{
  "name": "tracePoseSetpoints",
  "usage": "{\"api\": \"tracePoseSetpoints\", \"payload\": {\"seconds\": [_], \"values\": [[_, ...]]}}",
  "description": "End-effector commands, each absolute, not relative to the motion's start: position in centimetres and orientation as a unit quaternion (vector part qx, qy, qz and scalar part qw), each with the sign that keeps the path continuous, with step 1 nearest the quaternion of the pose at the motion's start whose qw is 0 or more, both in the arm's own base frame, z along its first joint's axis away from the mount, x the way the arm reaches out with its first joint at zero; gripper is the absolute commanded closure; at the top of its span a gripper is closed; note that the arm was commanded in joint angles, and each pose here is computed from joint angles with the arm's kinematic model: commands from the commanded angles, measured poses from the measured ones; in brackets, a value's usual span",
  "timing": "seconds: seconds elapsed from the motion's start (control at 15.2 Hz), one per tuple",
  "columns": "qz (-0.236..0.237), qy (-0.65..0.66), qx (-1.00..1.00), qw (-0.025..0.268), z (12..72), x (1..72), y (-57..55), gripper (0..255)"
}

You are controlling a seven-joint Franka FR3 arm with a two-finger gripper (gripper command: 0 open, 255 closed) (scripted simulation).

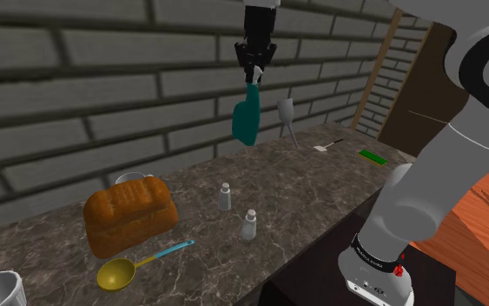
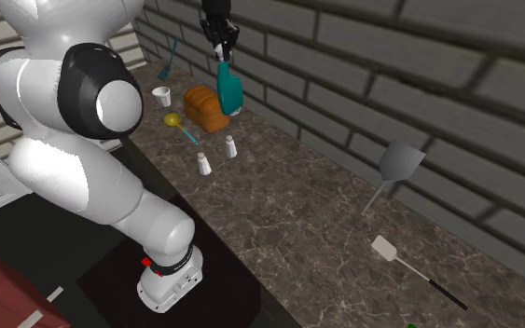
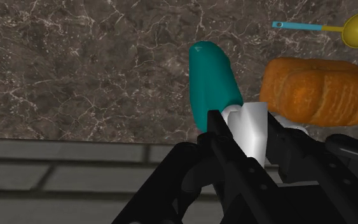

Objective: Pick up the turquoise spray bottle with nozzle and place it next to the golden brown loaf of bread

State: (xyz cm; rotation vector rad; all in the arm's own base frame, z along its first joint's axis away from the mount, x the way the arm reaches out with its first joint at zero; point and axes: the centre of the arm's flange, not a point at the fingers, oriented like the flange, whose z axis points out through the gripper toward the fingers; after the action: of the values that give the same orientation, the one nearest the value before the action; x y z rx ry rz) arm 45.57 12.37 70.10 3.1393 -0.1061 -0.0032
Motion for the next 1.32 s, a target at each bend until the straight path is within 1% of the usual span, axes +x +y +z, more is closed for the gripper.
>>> {"api": "tracePoseSetpoints", "payload": {"seconds": [0.0,1.25], "values": [[-0.001,-0.035,0.999,0.0,69.9,45.1,14.8,255],[-0.001,-0.035,0.999,0.0,67.0,40.6,39.3,255]]}}
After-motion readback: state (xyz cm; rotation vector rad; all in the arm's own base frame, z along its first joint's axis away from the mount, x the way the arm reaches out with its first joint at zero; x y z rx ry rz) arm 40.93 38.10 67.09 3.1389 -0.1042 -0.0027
